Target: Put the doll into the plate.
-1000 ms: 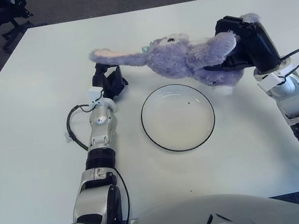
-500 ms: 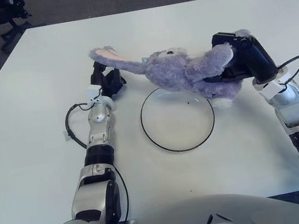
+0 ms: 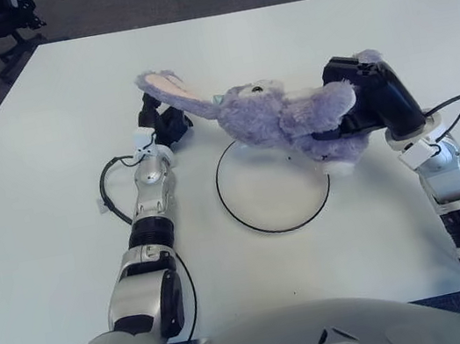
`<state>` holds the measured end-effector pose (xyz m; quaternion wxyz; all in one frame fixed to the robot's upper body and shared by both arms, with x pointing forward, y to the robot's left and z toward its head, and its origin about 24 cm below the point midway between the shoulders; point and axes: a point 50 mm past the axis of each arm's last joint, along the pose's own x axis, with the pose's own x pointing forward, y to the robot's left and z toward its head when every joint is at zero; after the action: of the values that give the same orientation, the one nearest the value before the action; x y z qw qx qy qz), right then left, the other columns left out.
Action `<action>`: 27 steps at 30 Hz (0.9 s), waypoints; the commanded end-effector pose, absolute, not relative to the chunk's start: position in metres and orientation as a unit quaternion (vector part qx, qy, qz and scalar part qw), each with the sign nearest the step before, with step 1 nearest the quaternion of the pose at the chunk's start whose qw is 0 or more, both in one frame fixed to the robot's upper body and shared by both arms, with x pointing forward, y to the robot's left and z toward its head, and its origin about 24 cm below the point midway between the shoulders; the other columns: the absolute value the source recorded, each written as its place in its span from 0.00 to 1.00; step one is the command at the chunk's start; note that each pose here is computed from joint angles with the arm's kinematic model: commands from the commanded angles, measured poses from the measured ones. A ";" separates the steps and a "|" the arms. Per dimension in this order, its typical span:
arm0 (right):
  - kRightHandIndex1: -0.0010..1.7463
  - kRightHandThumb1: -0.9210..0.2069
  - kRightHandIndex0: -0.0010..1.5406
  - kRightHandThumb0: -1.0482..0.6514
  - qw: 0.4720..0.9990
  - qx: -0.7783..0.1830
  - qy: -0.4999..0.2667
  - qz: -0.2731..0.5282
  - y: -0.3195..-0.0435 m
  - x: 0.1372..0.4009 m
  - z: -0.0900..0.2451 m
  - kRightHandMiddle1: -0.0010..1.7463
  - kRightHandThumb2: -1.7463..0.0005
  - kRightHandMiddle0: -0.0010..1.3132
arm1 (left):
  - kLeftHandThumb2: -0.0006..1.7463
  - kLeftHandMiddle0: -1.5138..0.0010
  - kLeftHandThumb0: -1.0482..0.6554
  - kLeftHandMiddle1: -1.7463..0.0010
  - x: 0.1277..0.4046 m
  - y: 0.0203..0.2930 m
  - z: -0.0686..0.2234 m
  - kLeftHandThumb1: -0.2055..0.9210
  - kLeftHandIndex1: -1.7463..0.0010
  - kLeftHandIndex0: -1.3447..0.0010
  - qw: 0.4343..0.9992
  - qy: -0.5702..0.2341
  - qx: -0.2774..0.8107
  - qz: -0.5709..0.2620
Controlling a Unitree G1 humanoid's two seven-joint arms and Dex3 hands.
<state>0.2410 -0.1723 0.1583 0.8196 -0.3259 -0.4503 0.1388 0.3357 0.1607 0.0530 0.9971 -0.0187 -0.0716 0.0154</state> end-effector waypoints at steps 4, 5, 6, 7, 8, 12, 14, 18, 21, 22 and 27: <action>1.00 0.00 0.67 0.50 0.809 -0.328 -0.466 0.144 -0.173 0.237 0.160 1.00 0.87 0.58 | 0.43 0.47 0.40 0.00 0.320 0.165 0.015 0.84 0.00 0.77 0.999 0.009 -0.021 0.028; 1.00 0.00 0.67 0.50 0.809 -0.328 -0.466 0.145 -0.173 0.237 0.160 1.00 0.87 0.58 | 0.43 0.47 0.40 0.00 0.320 0.165 0.015 0.84 0.00 0.77 0.999 0.008 -0.021 0.028; 1.00 0.00 0.67 0.50 0.809 -0.328 -0.466 0.145 -0.173 0.237 0.160 1.00 0.87 0.58 | 0.43 0.47 0.40 0.00 0.320 0.165 0.015 0.84 0.00 0.77 0.999 0.008 -0.021 0.028; 1.00 0.00 0.67 0.50 0.812 -0.304 -0.475 0.150 -0.170 0.236 0.161 1.00 0.87 0.58 | 0.43 0.47 0.40 0.00 0.321 0.165 0.015 0.84 0.00 0.77 0.999 0.009 -0.020 0.027; 1.00 0.00 0.67 0.48 0.816 -0.282 -0.482 0.151 -0.167 0.235 0.161 1.00 0.86 0.59 | 0.43 0.47 0.40 0.00 0.321 0.165 0.014 0.84 0.00 0.77 0.999 0.009 -0.020 0.027; 1.00 0.00 0.69 0.36 0.823 -0.248 -0.488 0.150 -0.162 0.235 0.161 1.00 0.80 0.63 | 0.43 0.47 0.40 0.00 0.321 0.164 0.014 0.84 0.00 0.77 0.999 0.009 -0.020 0.026; 1.00 0.00 0.69 0.34 0.825 -0.243 -0.488 0.148 -0.161 0.235 0.161 1.00 0.79 0.64 | 0.43 0.47 0.40 0.00 0.322 0.164 0.014 0.84 0.00 0.77 0.999 0.009 -0.020 0.026; 1.00 0.00 0.70 0.32 0.825 -0.241 -0.489 0.148 -0.161 0.235 0.161 1.00 0.77 0.64 | 0.43 0.47 0.40 0.00 0.322 0.164 0.013 0.84 0.00 0.77 0.999 0.009 -0.020 0.026; 1.00 0.00 0.70 0.31 0.825 -0.241 -0.489 0.149 -0.161 0.235 0.161 1.00 0.77 0.65 | 0.43 0.47 0.40 0.00 0.322 0.164 0.013 0.84 0.00 0.77 0.999 0.009 -0.020 0.026; 1.00 0.00 0.70 0.31 0.829 -0.232 -0.487 0.147 -0.159 0.236 0.160 1.00 0.77 0.65 | 0.43 0.47 0.40 0.00 0.322 0.163 0.013 0.84 0.00 0.77 0.999 0.011 -0.019 0.026; 1.00 0.00 0.70 0.30 0.835 -0.219 -0.484 0.145 -0.156 0.237 0.160 1.00 0.76 0.65 | 0.43 0.48 0.40 0.00 0.323 0.161 0.012 0.84 0.00 0.77 0.999 0.018 -0.016 0.024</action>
<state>0.2365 -0.1572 0.1557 0.8348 -0.2372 -0.4740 0.1490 0.3396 0.1608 0.0521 0.9972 -0.0156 -0.0709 0.0161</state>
